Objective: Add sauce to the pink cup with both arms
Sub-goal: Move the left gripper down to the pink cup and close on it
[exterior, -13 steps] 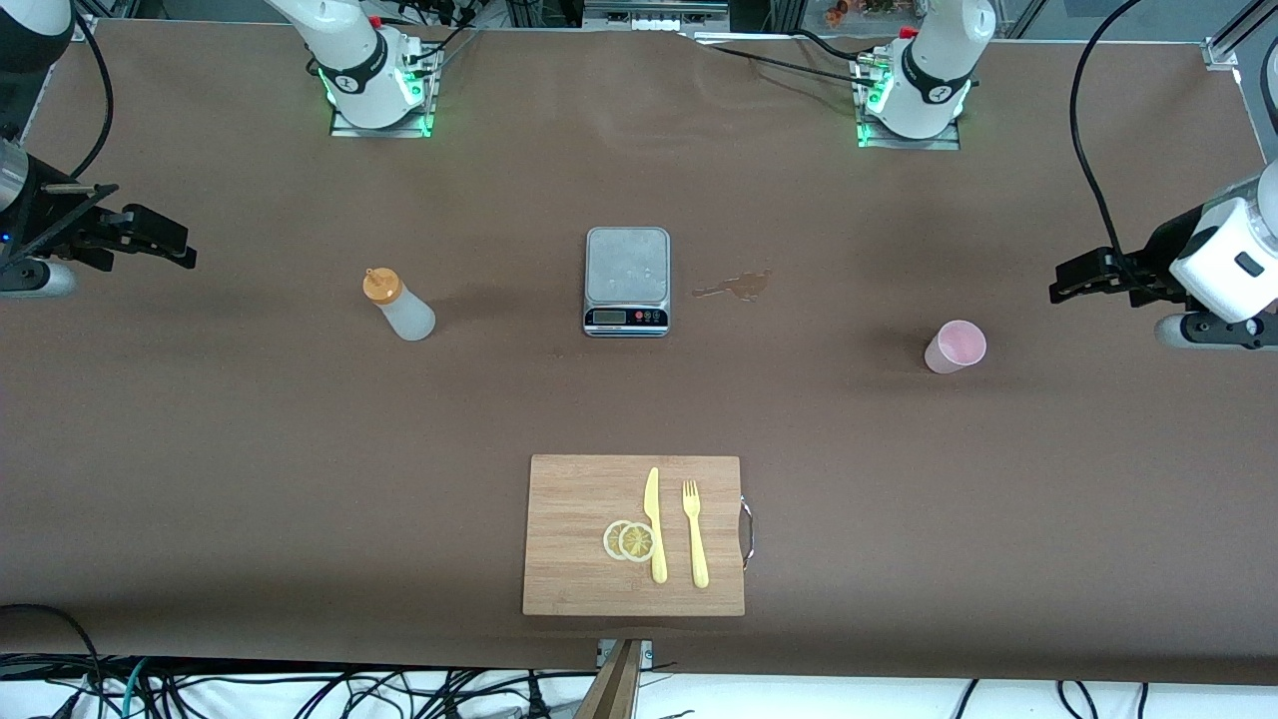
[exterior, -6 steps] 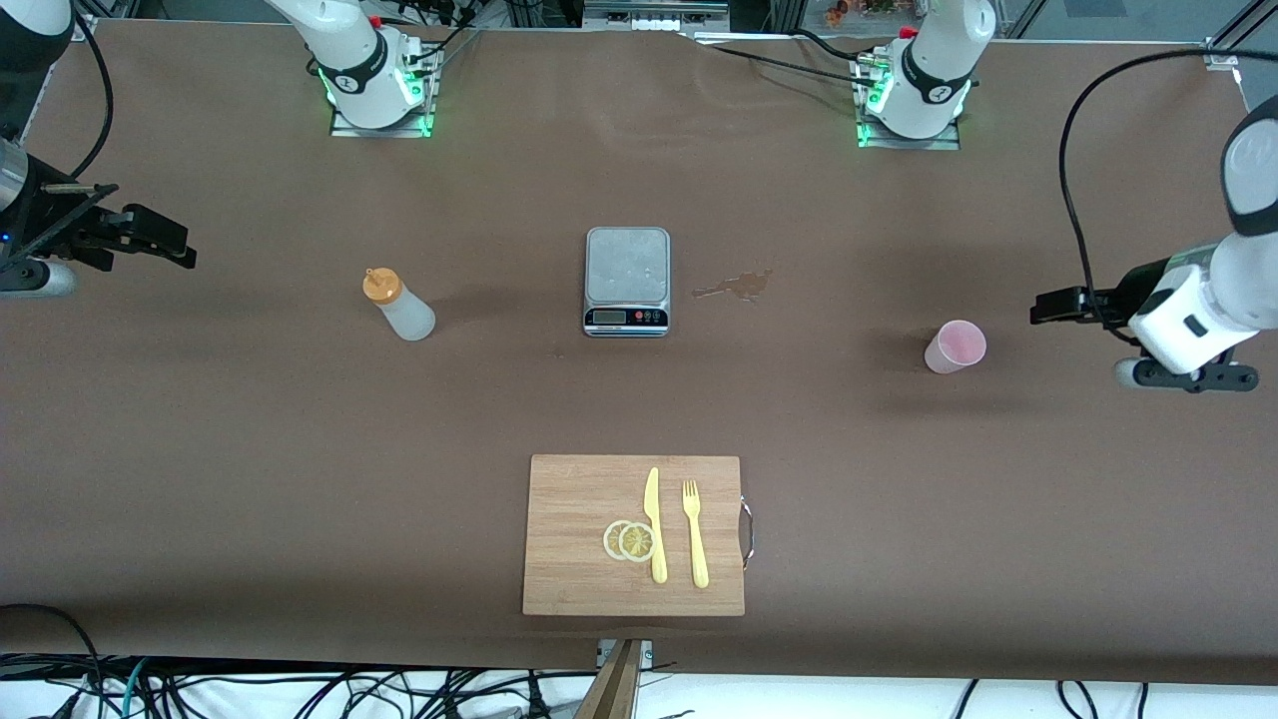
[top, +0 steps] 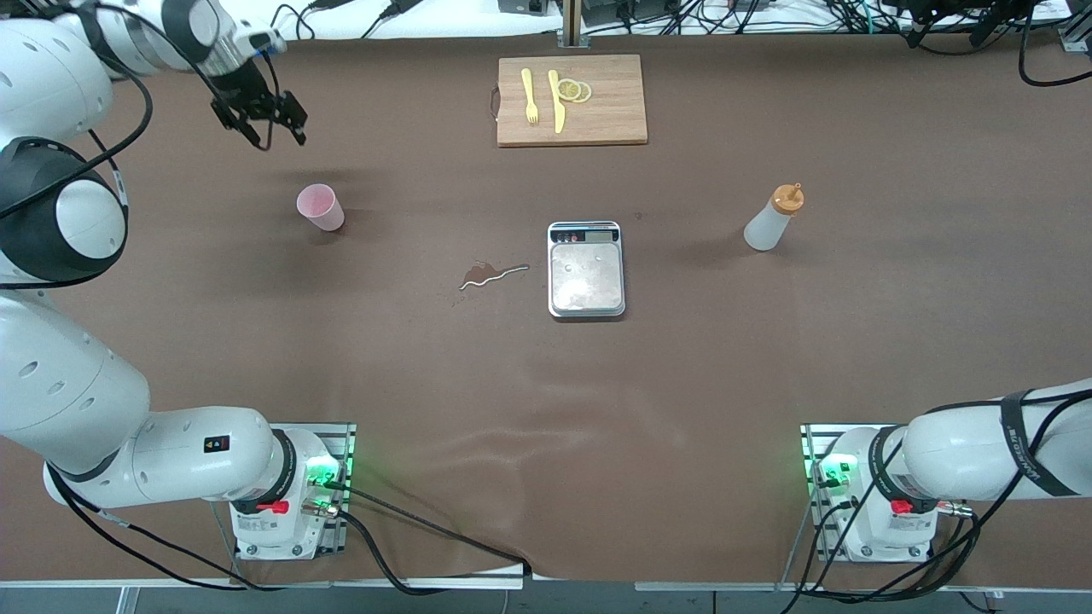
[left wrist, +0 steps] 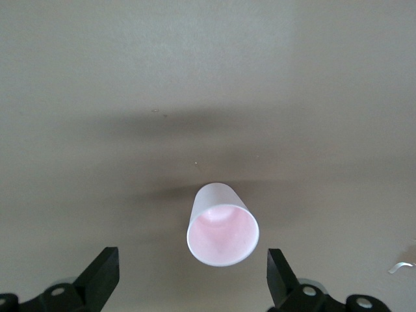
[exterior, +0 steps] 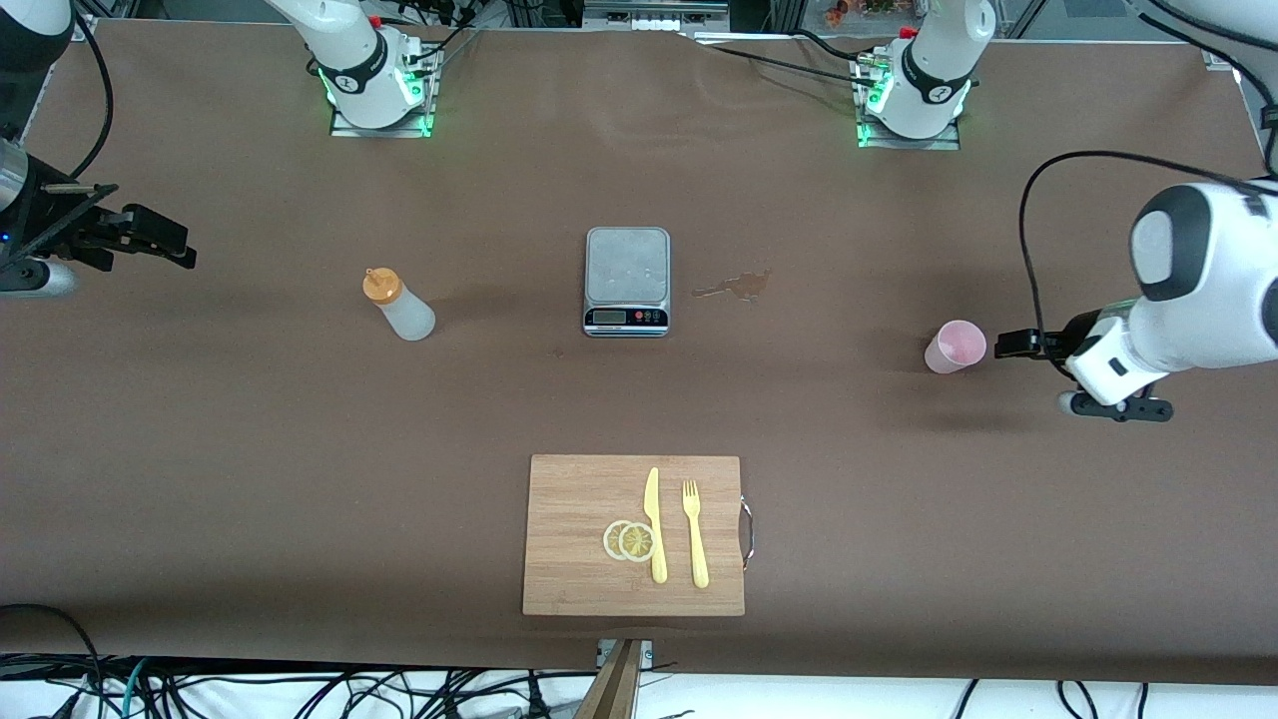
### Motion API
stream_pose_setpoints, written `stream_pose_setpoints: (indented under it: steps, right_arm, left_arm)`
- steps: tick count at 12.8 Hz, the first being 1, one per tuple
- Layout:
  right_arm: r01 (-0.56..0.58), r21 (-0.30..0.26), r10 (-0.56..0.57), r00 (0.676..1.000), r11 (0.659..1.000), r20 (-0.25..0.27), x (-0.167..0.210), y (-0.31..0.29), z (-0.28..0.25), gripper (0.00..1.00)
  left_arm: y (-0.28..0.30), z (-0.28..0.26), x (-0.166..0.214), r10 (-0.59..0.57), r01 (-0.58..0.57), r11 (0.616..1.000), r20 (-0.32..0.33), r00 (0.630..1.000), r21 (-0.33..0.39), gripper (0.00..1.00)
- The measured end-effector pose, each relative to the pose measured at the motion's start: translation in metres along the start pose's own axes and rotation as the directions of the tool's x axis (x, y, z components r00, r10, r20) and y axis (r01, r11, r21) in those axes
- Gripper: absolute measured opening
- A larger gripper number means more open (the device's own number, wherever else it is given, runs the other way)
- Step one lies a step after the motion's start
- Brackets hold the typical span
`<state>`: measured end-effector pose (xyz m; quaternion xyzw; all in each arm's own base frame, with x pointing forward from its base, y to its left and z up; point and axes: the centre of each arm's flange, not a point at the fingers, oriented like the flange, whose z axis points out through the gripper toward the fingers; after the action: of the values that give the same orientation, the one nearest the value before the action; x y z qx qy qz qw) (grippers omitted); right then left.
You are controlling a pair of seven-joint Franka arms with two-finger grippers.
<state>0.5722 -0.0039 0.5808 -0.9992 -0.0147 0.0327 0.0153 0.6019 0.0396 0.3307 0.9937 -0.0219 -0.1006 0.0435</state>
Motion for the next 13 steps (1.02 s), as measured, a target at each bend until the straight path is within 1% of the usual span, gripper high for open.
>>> stream_pose_setpoints:
  steps: [3, 5, 8, 12, 13]
  right_arm:
    - [0.000, 0.000, 0.000, 1.000, 1.000, 0.000, 0.000, 0.000, 0.000, 1.00]
    - [0.000, 0.000, 0.000, 1.000, 1.000, 0.000, 0.000, 0.000, 0.000, 1.00]
    - [0.000, 0.000, 0.000, 1.000, 1.000, 0.000, 0.000, 0.000, 0.000, 1.00]
    - [0.000, 0.000, 0.000, 1.000, 1.000, 0.000, 0.000, 0.000, 0.000, 1.00]
    - [0.000, 0.000, 0.000, 1.000, 1.000, 0.000, 0.000, 0.000, 0.000, 1.00]
  left_arm:
    - [-0.013, 0.047, -0.012, -0.014, 0.015, 1.000, -0.027, 1.000, 0.008, 0.99]
    - [-0.019, 0.069, -0.021, -0.011, 0.011, 1.000, -0.048, 0.999, 0.014, 0.99]
    - [-0.021, 0.090, -0.033, -0.013, 0.014, 1.000, -0.068, 0.998, 0.020, 0.98]
    - [-0.019, 0.099, -0.047, -0.012, 0.014, 1.000, -0.069, 0.998, 0.022, 0.95]
    - [-0.018, 0.099, -0.048, -0.011, 0.013, 1.000, -0.068, 0.998, 0.022, 0.88]
